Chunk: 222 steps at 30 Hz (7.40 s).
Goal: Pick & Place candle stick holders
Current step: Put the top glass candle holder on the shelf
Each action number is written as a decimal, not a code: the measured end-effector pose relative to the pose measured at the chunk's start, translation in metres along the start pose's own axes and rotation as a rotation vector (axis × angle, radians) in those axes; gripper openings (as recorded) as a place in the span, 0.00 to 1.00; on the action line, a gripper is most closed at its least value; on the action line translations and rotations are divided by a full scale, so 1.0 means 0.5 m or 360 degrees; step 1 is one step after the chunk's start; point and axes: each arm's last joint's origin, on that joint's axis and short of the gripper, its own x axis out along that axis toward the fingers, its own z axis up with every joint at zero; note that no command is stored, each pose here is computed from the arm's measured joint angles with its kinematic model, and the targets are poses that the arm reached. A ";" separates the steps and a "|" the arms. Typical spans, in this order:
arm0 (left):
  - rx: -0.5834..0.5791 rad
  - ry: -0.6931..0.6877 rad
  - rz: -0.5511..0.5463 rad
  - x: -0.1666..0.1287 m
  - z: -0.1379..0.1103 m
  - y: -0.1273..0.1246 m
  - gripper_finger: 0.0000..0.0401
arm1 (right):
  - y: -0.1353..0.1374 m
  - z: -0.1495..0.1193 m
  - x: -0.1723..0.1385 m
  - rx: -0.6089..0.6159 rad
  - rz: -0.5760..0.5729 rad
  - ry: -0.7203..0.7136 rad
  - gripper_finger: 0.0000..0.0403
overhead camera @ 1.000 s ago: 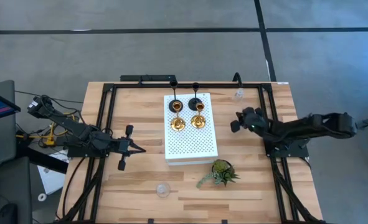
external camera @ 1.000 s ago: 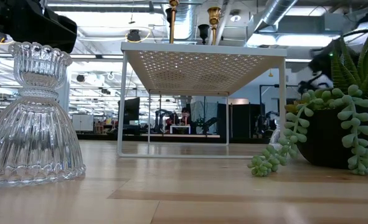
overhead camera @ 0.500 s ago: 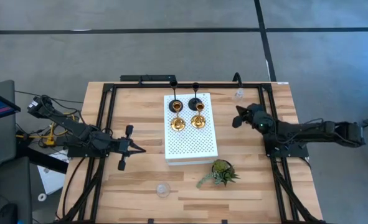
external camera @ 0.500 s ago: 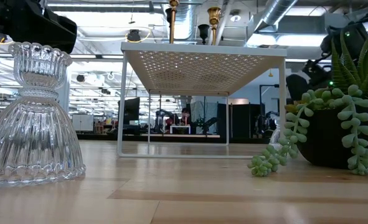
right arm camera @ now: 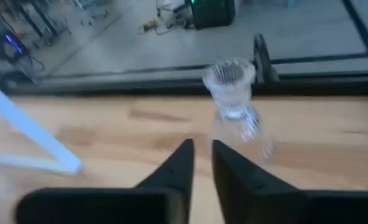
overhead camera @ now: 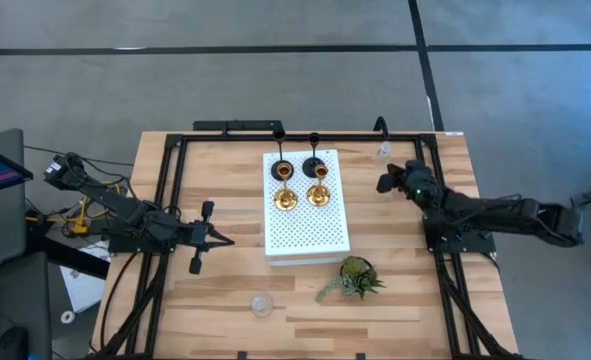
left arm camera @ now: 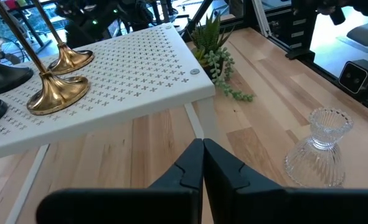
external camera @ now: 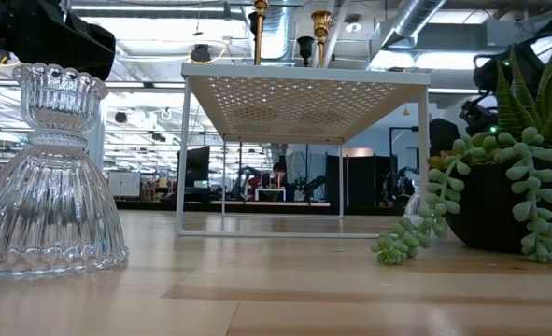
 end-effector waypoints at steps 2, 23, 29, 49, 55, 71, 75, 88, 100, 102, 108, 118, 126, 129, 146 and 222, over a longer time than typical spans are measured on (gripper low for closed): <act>0.0000 0.0000 0.0000 0.000 0.000 0.000 0.02 | 0.003 0.015 0.006 0.0068 0.0003 -0.0004 0.21; 0.0000 -0.0001 0.0000 0.000 0.000 0.000 0.02 | 0.010 0.084 0.096 0.0100 -0.0196 0.0349 0.98; 0.0000 -0.0001 0.0000 0.000 0.000 0.000 0.02 | 0.018 0.101 0.121 0.0084 -0.0184 0.0291 0.94; 0.0000 -0.0001 0.0000 0.000 0.000 0.000 0.02 | 0.007 0.095 0.159 0.0113 -0.0247 0.0269 0.90; 0.0000 -0.0001 0.0000 0.000 0.000 0.000 0.02 | 0.006 0.096 0.159 0.0116 -0.0252 0.0266 0.85; -0.0001 -0.0002 0.0001 0.000 0.000 0.000 0.02 | 0.007 0.098 0.159 0.0137 -0.0244 0.0251 0.67; -0.0001 -0.0002 0.0001 0.000 0.000 0.000 0.02 | 0.006 0.087 0.165 0.0107 -0.0262 0.0291 0.66; -0.0001 -0.0002 0.0000 0.000 0.000 0.000 0.02 | 0.018 0.080 0.176 0.0052 -0.0339 0.0275 0.66; -0.0001 -0.0002 0.0000 0.000 0.000 0.000 0.02 | 0.018 0.081 0.177 0.0052 -0.0347 0.0264 0.36; -0.0001 -0.0002 0.0000 0.000 0.000 0.000 0.02 | 0.018 0.081 0.177 0.0051 -0.0349 0.0262 0.33; -0.0001 -0.0002 0.0000 0.000 0.000 0.000 0.02 | 0.020 0.078 0.173 0.0029 -0.0352 0.0296 0.33; -0.0002 -0.0002 0.0000 0.000 0.000 0.000 0.02 | 0.043 0.078 0.129 -0.0122 -0.0244 0.0400 0.31; -0.0002 -0.0002 0.0000 0.000 0.000 0.000 0.02 | 0.050 0.113 0.062 -0.0138 -0.0163 0.0345 0.31; -0.0002 -0.0002 0.0000 0.000 0.000 0.000 0.02 | 0.052 0.126 0.035 -0.0128 -0.0111 0.0307 0.31; -0.0002 -0.0002 0.0000 0.000 0.000 0.000 0.02 | 0.148 0.281 -0.135 -0.0355 0.0243 0.0234 0.31; -0.0018 -0.0041 0.0005 0.000 0.005 0.001 0.02 | 0.629 0.091 -0.173 -0.0924 0.1298 0.0393 0.31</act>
